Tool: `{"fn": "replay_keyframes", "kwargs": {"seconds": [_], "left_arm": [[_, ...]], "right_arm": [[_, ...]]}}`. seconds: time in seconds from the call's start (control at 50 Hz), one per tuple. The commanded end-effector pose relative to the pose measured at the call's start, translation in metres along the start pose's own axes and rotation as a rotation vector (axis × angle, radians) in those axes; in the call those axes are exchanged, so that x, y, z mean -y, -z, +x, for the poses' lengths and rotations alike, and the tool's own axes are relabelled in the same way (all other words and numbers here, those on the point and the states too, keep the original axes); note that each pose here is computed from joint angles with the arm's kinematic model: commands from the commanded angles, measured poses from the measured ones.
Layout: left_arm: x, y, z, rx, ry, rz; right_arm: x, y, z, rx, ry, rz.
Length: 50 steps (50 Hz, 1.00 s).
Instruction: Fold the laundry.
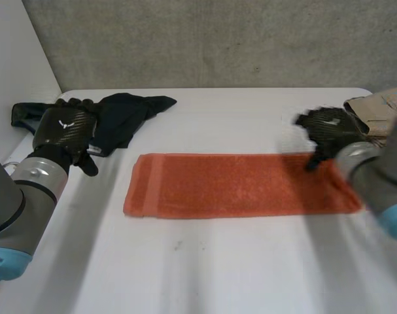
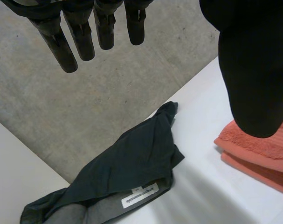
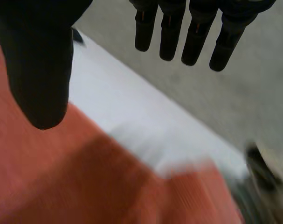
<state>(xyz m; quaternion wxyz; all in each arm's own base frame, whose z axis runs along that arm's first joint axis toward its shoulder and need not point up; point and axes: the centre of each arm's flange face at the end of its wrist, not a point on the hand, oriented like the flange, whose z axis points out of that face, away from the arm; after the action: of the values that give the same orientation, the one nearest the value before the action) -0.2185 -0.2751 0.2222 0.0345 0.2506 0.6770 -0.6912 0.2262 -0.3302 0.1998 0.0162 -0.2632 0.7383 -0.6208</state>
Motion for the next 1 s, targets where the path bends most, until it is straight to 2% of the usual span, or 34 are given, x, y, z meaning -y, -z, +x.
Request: {"fn": "replay_keyframes", "kwargs": {"seconds": [0.02, 0.22, 0.4, 0.52, 0.56, 0.58, 0.64, 0.72, 0.78, 0.8, 0.88, 1.0], "left_arm": [[-0.002, -0.001, 0.003, -0.006, 0.023, 0.002], [-0.003, 0.001, 0.014, -0.038, 0.022, 0.005], [-0.005, 0.001, 0.014, -0.038, 0.022, -0.002], [-0.006, 0.002, 0.014, -0.039, 0.022, -0.005], [-0.005, 0.002, 0.015, -0.040, 0.022, -0.003], [-0.004, 0.002, 0.014, -0.038, 0.022, 0.002], [-0.002, 0.003, 0.013, -0.034, 0.022, 0.007], [0.003, 0.005, 0.009, -0.025, 0.024, 0.018], [0.004, 0.008, 0.007, -0.019, 0.024, 0.017], [0.003, 0.009, 0.006, -0.018, 0.024, 0.015], [0.000, 0.012, 0.001, -0.001, 0.025, 0.003], [-0.008, 0.013, -0.003, 0.010, 0.025, -0.023]], "right_arm": [[-0.048, -0.024, 0.038, 0.020, -0.046, -0.123], [-0.062, -0.049, 0.048, -0.005, -0.010, -0.102], [-0.064, -0.059, 0.054, -0.079, 0.196, -0.081], [-0.039, -0.057, 0.052, -0.132, 0.352, -0.038], [-0.017, -0.053, 0.035, -0.110, 0.389, 0.024], [0.005, -0.049, 0.013, -0.075, 0.413, 0.095], [0.027, -0.041, -0.021, -0.006, 0.437, 0.186], [0.048, -0.027, -0.086, 0.191, 0.490, 0.385], [0.050, -0.013, -0.132, 0.337, 0.518, 0.497], [0.047, -0.002, -0.163, 0.429, 0.529, 0.553], [0.026, 0.018, -0.218, 0.614, 0.539, 0.607], [-0.013, 0.034, -0.273, 0.756, 0.566, 0.596]]}}
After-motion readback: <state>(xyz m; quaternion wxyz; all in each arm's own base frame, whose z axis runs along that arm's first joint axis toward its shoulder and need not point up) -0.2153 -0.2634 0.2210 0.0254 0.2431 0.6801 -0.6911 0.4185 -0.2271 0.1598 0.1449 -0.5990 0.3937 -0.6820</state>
